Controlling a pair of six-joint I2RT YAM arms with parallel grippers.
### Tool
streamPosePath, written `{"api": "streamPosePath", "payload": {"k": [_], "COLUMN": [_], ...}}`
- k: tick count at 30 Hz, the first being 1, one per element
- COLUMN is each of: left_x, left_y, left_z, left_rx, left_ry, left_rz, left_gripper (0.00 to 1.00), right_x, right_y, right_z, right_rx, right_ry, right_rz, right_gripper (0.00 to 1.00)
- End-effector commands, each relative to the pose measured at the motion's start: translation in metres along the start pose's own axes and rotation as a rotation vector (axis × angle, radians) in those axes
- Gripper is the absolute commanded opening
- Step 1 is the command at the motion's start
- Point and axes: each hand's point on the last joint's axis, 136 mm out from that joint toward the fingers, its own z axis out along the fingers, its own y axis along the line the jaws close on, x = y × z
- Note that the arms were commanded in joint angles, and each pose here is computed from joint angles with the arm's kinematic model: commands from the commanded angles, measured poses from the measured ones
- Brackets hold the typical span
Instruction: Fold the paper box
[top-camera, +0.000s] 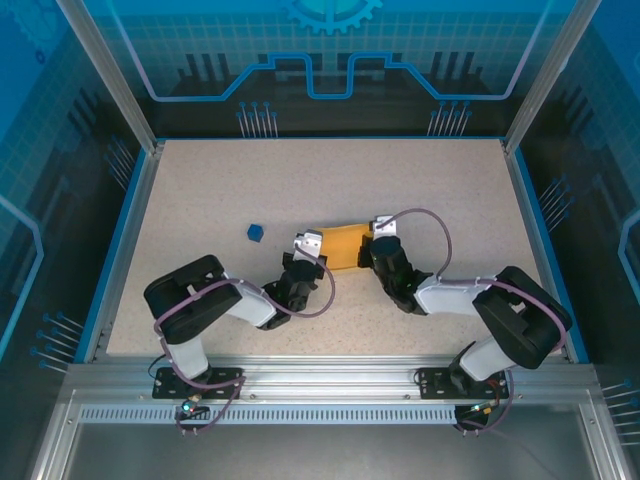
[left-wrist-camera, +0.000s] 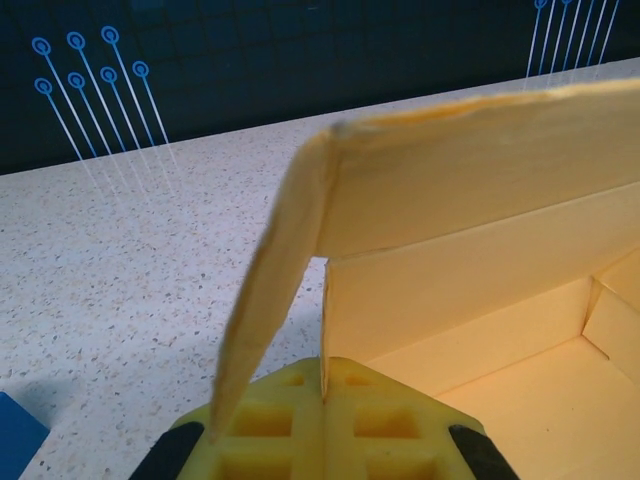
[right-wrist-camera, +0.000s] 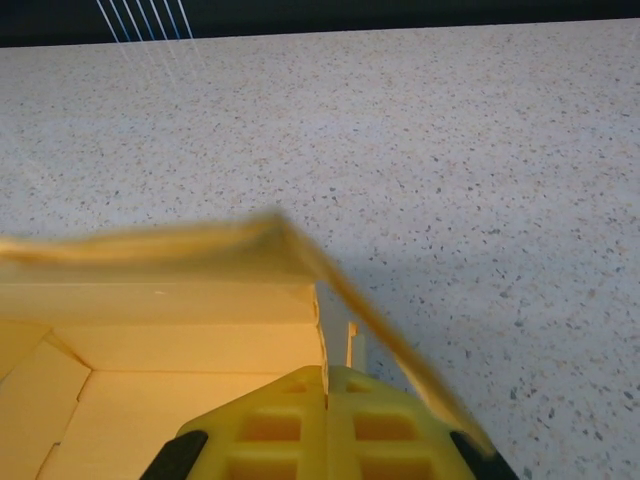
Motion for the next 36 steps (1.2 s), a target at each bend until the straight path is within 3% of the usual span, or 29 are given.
{"api": "streamPosePath", "payload": {"k": [1, 9, 18, 36], "left_x": [0.023, 0.024, 0.023, 0.021], "left_y": [-0.001, -0.003, -0.004, 0.002], "left_z": [-0.007, -0.015, -0.02, -0.031], "left_rx": [0.01, 0.018, 0.02, 0.046], "left_ry": [0.037, 0.021, -0.001, 0.045], "left_rz": [0.095, 0.11, 0.122, 0.096], "left_gripper": [0.04, 0.04, 0.12, 0.35], "right_x": [0.009, 0.023, 0.026, 0.013], "right_y": [0.006, 0.006, 0.005, 0.008], "right_z": [-0.01, -0.016, -0.02, -0.018], "right_rx": [-0.011, 0.002, 0.018, 0.041], "right_ry": [-0.006, 0.0, -0.002, 0.003], "right_rz": [-0.015, -0.028, -0.043, -0.056], "right_gripper": [0.0, 0.0, 0.0, 0.0]}}
